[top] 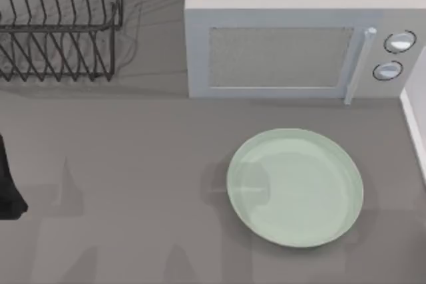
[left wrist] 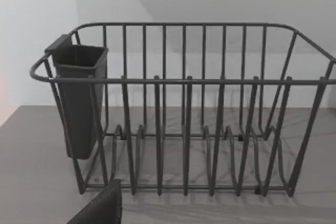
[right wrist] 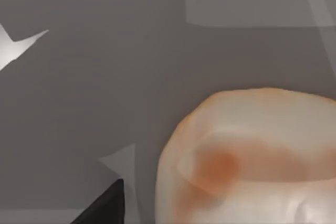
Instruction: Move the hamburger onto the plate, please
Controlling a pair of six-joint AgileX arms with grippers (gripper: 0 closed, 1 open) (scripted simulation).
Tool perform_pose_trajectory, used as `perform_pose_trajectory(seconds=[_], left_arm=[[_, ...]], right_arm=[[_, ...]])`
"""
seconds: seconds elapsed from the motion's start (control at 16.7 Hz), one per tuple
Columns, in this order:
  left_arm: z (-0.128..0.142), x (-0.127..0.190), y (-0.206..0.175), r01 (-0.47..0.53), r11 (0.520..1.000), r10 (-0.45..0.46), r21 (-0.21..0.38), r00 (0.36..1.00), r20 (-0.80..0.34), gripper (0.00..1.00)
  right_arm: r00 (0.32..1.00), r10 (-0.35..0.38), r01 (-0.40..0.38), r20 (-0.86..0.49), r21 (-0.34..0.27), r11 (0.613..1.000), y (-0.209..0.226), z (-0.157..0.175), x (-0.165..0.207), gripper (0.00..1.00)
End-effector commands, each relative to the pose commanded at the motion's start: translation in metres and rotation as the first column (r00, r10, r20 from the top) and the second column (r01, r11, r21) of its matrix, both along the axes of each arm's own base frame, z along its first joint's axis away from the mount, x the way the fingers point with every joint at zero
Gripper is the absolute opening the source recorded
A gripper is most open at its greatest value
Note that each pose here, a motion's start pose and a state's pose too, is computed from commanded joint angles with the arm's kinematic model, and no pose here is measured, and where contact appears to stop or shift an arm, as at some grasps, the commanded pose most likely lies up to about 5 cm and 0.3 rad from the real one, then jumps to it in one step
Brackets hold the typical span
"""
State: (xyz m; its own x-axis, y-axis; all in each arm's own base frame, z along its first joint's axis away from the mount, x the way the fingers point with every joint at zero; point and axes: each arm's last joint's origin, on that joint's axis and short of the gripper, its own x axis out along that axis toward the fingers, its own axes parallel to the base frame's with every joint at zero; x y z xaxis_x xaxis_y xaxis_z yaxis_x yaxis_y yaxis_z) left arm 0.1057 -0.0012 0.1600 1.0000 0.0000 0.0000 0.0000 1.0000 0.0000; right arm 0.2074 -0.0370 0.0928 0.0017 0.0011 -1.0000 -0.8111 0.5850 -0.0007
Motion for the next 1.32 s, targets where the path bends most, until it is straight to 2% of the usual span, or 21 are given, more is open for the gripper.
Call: perform_pose_trajectory(seconds=[0.24,1.02,1.32], left_arm=[[0.0,0.0,0.0,0.0,1.0,0.0,0.0,1.0,0.0,1.0],[0.0,0.0,0.0,0.0,1.0,0.0,0.0,1.0,0.0,1.0],[0.0,0.0,0.0,0.0,1.0,0.0,0.0,1.0,0.0,1.0]], right_arm=[[1.0,0.0,0.0,0.0,0.0,1.0,0.0,-0.0003,-0.0001,1.0],[1.0,0.0,0.0,0.0,0.0,1.0,0.0,-0.0003,-0.0001,0.02],[1.0,0.0,0.0,0.0,0.0,1.0,0.0,-0.0003,-0.0001,0.0]])
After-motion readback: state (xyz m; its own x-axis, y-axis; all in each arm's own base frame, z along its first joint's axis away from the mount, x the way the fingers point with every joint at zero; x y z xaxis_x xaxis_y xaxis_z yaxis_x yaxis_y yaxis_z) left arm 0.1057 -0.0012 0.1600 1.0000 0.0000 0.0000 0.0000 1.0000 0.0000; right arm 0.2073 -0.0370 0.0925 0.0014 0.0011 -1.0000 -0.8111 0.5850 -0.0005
